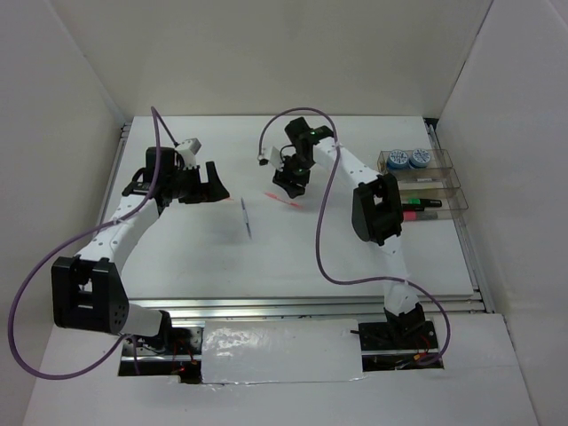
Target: Sort the stationery into containers
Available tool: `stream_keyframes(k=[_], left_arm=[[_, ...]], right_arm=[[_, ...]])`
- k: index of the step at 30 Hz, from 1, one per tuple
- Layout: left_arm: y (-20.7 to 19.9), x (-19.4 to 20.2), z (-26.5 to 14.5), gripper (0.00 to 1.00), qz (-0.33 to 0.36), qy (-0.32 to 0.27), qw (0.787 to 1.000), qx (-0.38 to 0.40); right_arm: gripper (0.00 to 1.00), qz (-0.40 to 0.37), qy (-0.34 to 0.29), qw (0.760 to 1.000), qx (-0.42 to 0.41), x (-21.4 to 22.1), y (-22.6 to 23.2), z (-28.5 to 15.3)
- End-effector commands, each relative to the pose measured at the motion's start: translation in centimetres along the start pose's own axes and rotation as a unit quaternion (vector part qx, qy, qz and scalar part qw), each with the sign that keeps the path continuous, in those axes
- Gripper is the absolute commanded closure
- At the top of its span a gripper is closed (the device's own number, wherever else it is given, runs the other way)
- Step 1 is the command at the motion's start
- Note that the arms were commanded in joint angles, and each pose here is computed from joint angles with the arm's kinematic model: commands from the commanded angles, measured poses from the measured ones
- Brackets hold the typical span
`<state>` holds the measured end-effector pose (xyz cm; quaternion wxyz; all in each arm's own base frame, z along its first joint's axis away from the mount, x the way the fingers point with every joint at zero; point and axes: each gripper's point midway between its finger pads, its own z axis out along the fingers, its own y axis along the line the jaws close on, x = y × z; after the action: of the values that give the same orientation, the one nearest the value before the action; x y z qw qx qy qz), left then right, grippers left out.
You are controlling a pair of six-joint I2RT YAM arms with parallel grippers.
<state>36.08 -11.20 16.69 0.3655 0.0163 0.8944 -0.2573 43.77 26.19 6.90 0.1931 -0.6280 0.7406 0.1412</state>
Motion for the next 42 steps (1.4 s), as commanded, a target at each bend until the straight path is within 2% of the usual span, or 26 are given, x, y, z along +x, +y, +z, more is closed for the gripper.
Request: stream_keyframes(k=[1, 14, 25, 29, 31, 37, 39, 42], left_arm=[[-0.1, -0.4, 0.2, 0.01, 0.009, -0.006, 1.0, 0.013], [0.4, -0.2, 0.3, 0.01, 0.001, 0.001, 1.0, 0.004], [0.4, -0.2, 0.3, 0.01, -0.001, 0.003, 1.0, 0.004], [0.2, -0.5, 0.2, 0.01, -0.001, 0.002, 1.0, 0.006], [0.1, -0.6, 0.1, 0.01, -0.004, 0.002, 1.0, 0.007], [-0.3, -1.1, -0.6, 0.01, 0.004, -0.007, 1.0, 0.009], [-0.5, -1.4, -1.1, 0.01, 0.01, -0.017, 1.0, 0.009], [-0.6, -0.9, -1.1, 0.01, 0.008, -0.019, 1.0, 0.015]], right_arm=[[0.39, 0.0, -0.009, 1.0, 0.016, -1.5, -0.9, 0.9], [0.44, 0.005, 0.0, 1.0, -0.009, -2.5, 1.0, 4.3], [0.7, -0.022, 0.036, 0.999, -0.025, -0.9, 1.9, 6.0], [0.84, -0.026, 0.045, 0.998, -0.035, -0.3, 2.5, 5.3], [0.91, -0.027, 0.046, 0.998, -0.036, -0.1, 2.9, 4.4], [0.97, -0.019, 0.024, 0.999, -0.016, 0.7, 2.6, -2.2], [0.97, -0.021, 0.02, 1.0, 0.009, 2.5, 1.8, -6.0], [0.99, -0.023, 0.051, 0.997, 0.051, 7.3, 0.4, -10.8]])
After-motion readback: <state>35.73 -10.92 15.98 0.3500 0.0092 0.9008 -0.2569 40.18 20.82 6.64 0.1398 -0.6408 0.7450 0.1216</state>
